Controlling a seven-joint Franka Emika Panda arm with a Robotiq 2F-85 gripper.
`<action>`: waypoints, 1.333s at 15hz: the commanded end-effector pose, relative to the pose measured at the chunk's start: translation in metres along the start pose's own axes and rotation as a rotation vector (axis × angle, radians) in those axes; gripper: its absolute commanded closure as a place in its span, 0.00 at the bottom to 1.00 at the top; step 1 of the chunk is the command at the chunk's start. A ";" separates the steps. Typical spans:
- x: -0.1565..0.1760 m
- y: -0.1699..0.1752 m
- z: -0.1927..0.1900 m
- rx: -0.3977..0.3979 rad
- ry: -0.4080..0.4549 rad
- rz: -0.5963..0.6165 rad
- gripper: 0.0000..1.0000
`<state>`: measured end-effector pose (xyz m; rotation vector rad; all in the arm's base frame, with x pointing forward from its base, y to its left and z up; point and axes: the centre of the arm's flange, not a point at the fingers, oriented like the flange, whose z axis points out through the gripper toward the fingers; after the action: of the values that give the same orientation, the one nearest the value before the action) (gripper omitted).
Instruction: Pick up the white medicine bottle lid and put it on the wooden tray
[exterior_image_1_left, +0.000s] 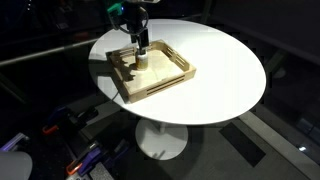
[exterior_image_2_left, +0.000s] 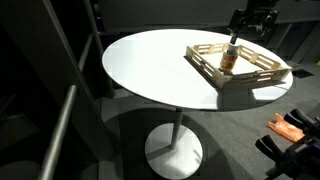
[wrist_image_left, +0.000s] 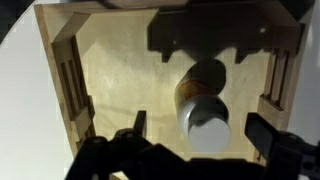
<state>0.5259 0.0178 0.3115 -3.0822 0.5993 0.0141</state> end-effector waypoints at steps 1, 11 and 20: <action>0.011 -0.003 0.002 -0.005 0.020 -0.020 0.00; 0.024 -0.014 0.004 0.001 0.021 -0.026 0.00; 0.028 -0.019 0.007 -0.001 0.021 -0.034 0.29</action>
<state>0.5510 0.0252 0.3031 -3.0838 0.5787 -0.0029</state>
